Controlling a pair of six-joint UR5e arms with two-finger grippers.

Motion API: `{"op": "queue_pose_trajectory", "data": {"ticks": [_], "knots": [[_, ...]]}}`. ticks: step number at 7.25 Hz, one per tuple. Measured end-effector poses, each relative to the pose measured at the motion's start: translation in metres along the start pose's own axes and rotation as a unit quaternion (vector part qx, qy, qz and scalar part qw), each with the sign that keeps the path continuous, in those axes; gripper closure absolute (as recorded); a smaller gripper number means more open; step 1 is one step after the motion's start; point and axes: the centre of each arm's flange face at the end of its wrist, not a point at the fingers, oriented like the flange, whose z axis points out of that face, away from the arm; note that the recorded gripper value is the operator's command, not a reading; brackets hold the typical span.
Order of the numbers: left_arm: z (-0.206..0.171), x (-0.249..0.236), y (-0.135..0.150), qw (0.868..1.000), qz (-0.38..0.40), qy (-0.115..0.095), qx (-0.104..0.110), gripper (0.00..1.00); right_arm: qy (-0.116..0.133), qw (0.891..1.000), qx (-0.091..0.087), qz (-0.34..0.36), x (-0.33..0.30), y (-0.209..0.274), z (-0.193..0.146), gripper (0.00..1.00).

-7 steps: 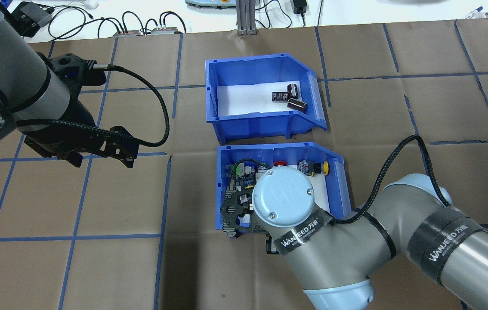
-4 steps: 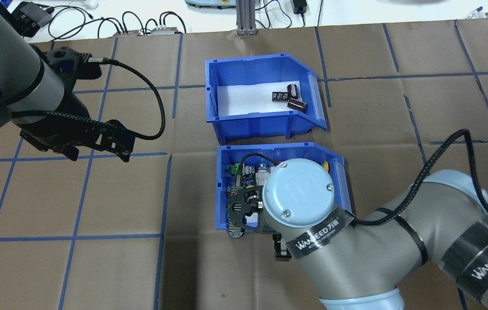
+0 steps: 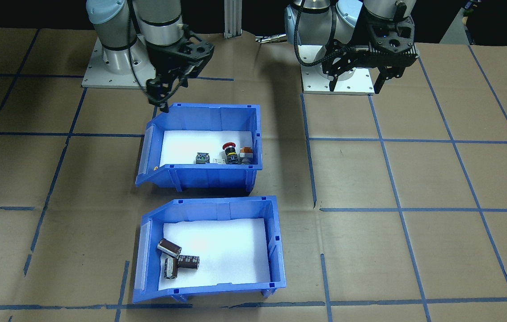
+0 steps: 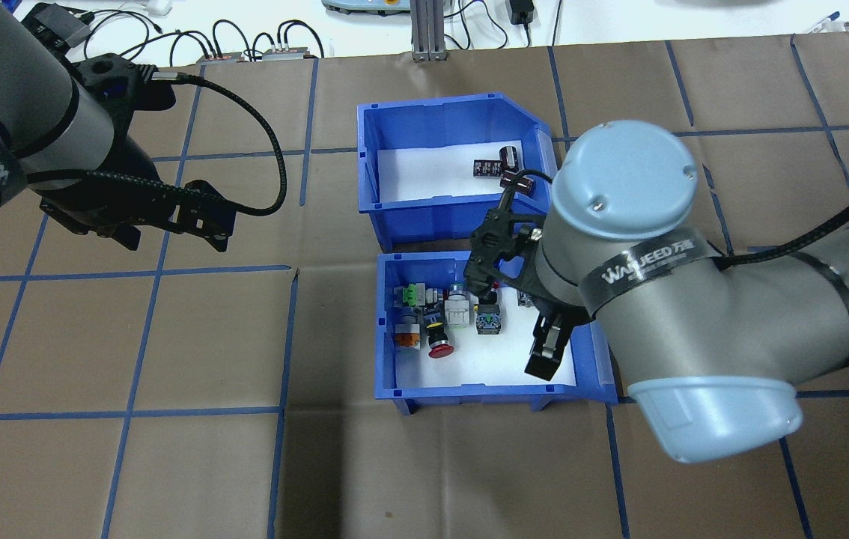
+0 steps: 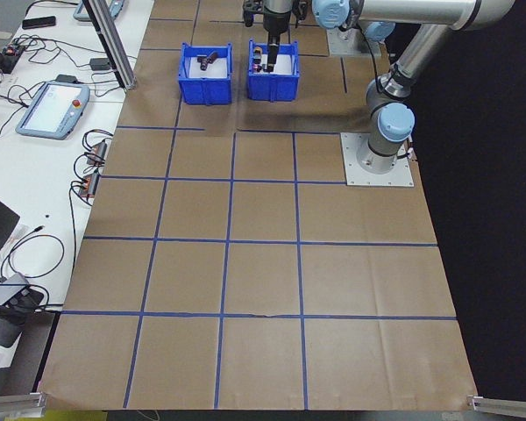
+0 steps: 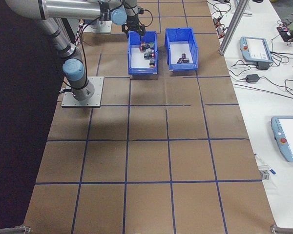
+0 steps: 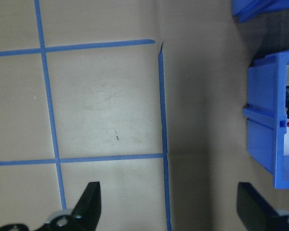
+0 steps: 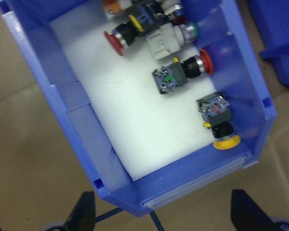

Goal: Place battery box in front

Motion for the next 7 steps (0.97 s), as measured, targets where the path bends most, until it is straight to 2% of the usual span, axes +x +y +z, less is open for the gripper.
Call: {"op": "queue_pose_trajectory", "data": {"ticks": [1, 2, 3, 4, 7], "knots": [[0.0, -0.001, -0.002, 1.0, 0.001, -0.002, 0.006, 0.01, 0.004, 0.997, 0.01, 0.081, 0.026, 0.009, -0.01, 0.0], [-0.001, -0.001, -0.003, 1.0, 0.0, -0.003, 0.008, 0.01, 0.008, 0.985, 0.023, 0.17, 0.05, 0.016, -0.024, 0.0], [-0.001, -0.001, -0.003, 1.0, 0.0, -0.004, 0.008, 0.01, 0.006, 0.966, 0.026, 0.256, 0.067, 0.021, -0.035, 0.0], [0.0, -0.001, -0.003, 1.0, 0.0, -0.003, 0.007, 0.01, -0.001, 0.943, 0.018, 0.333, 0.078, 0.024, -0.04, 0.0], [-0.001, 0.0, -0.001, 1.0, 0.0, -0.003, 0.007, 0.01, -0.011, 0.874, -0.004, 0.485, 0.114, 0.035, -0.068, 0.0]]}}
